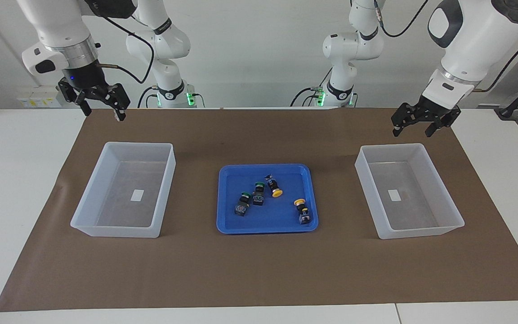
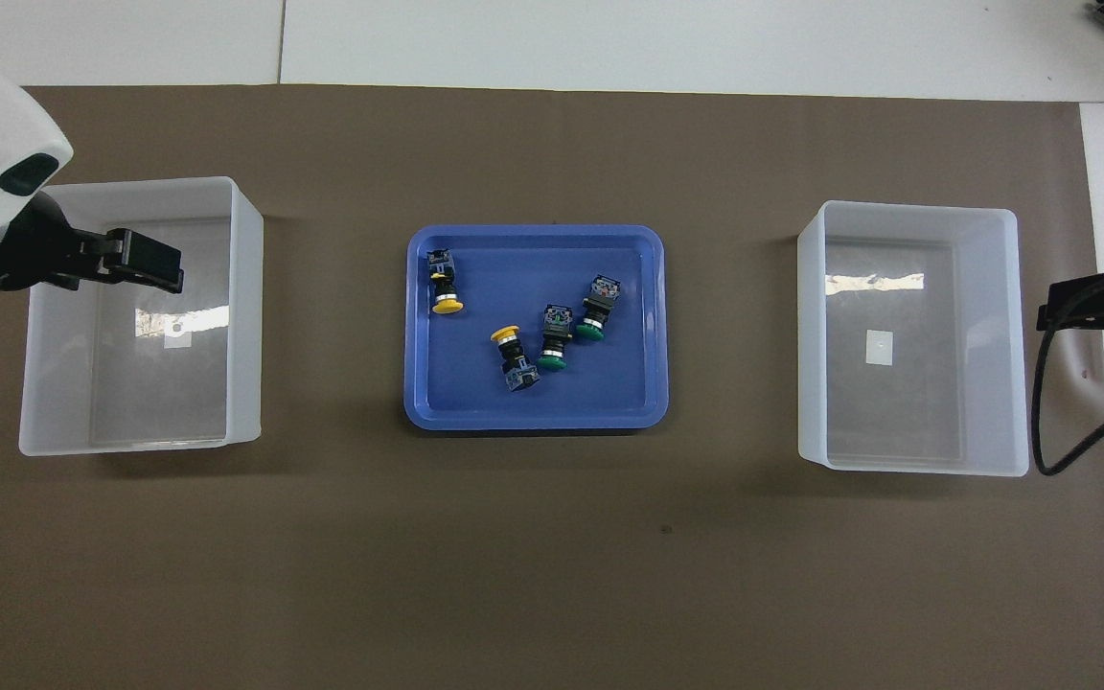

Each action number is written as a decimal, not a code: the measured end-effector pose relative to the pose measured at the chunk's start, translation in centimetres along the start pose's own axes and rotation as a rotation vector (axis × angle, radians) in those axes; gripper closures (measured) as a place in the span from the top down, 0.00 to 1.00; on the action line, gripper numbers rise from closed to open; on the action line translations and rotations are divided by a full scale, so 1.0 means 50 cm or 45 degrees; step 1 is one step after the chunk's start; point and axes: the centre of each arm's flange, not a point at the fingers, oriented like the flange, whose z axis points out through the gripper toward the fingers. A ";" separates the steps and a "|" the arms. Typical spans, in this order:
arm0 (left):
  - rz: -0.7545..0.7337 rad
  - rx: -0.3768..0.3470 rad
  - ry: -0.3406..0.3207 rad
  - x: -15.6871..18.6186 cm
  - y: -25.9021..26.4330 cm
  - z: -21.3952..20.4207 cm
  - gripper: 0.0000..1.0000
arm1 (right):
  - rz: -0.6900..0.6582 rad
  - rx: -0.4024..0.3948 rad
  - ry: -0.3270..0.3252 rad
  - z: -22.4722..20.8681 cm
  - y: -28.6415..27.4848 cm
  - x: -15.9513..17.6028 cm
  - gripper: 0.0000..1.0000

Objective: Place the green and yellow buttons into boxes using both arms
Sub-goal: 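Reach the left gripper into the blue tray and grasp a yellow button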

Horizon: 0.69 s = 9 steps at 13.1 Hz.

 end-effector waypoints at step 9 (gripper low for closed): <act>-0.157 -0.070 0.103 0.102 0.239 0.212 1.00 | -0.023 0.000 0.001 -0.001 -0.019 -0.004 1.00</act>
